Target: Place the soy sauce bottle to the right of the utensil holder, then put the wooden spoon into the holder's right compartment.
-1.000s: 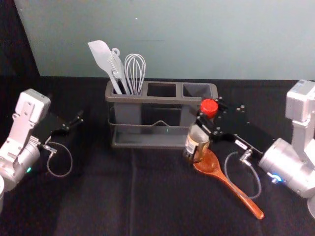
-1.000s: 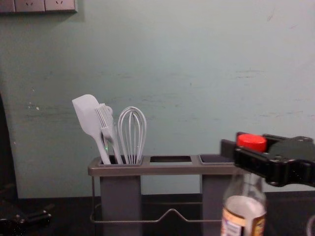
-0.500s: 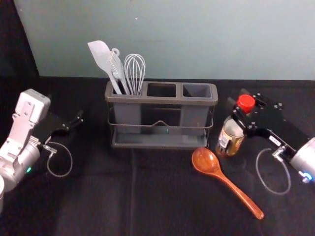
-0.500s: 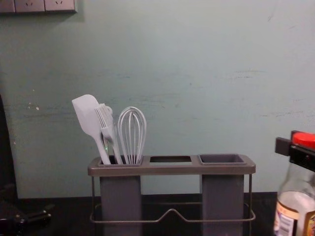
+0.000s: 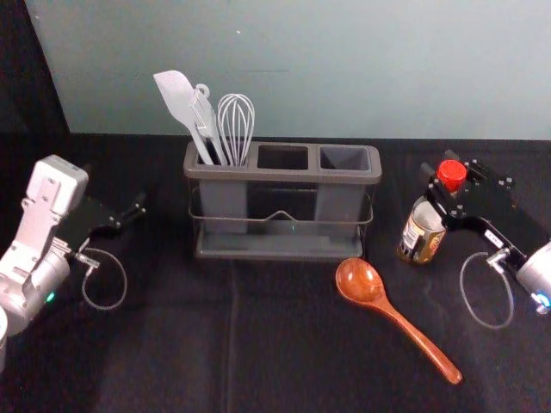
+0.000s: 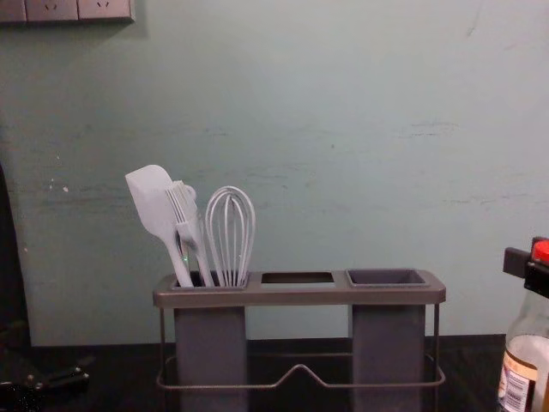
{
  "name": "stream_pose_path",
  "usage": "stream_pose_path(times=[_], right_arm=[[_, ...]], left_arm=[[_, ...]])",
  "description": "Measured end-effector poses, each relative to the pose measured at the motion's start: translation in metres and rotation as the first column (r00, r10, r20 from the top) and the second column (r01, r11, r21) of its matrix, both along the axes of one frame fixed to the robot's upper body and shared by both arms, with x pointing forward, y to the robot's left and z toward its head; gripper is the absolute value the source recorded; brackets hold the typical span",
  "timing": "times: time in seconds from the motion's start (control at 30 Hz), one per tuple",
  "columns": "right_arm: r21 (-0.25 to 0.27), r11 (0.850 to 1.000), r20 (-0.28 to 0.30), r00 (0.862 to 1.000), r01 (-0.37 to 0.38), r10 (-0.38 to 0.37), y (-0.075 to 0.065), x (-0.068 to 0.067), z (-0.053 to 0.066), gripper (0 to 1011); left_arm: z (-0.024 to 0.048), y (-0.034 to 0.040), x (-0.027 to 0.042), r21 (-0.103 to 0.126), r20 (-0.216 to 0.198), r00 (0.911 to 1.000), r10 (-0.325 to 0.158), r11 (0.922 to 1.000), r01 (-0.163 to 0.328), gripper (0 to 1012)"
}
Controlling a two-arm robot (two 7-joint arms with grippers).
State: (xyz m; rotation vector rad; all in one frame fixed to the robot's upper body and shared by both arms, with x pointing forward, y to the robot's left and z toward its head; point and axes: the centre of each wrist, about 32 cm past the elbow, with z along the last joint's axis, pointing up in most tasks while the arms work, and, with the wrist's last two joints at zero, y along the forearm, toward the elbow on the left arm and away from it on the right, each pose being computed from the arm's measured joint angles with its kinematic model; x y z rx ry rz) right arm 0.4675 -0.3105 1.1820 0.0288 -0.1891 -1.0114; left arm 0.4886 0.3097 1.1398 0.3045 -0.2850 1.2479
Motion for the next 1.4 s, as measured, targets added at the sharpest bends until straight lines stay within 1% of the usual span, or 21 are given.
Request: stream_pose_path(times=[0.2, 0.4, 0.73, 1.0, 1.4], right_arm=[[0.032, 0.999, -0.006, 1.0, 0.008, -0.008, 0.003, 0.01, -0.006, 392], [0.066, 0.998, -0.011, 1.0, 0.006, -0.005, 0.01, 0.025, -0.016, 392], [0.082, 0.997, -0.012, 1.0, 0.006, -0.005, 0.017, 0.044, -0.027, 392], [0.095, 0.995, -0.017, 1.0, 0.009, -0.007, 0.02, 0.05, -0.035, 392], [0.107, 0.994, -0.009, 1.0, 0.01, -0.009, 0.023, 0.056, -0.037, 390]], left_arm=[[0.0, 0.0, 0.0, 0.0, 0.0, 1.0, 0.0, 1.0, 0.0, 1005], [0.0, 0.0, 0.0, 0.0, 0.0, 1.0, 0.0, 1.0, 0.0, 1005], [0.0, 0.0, 0.0, 0.0, 0.0, 1.0, 0.0, 1.0, 0.0, 1005], [0.0, 0.0, 0.0, 0.0, 0.0, 1.0, 0.0, 1.0, 0.0, 1005], [0.0, 0.0, 0.0, 0.0, 0.0, 1.0, 0.0, 1.0, 0.0, 1005]])
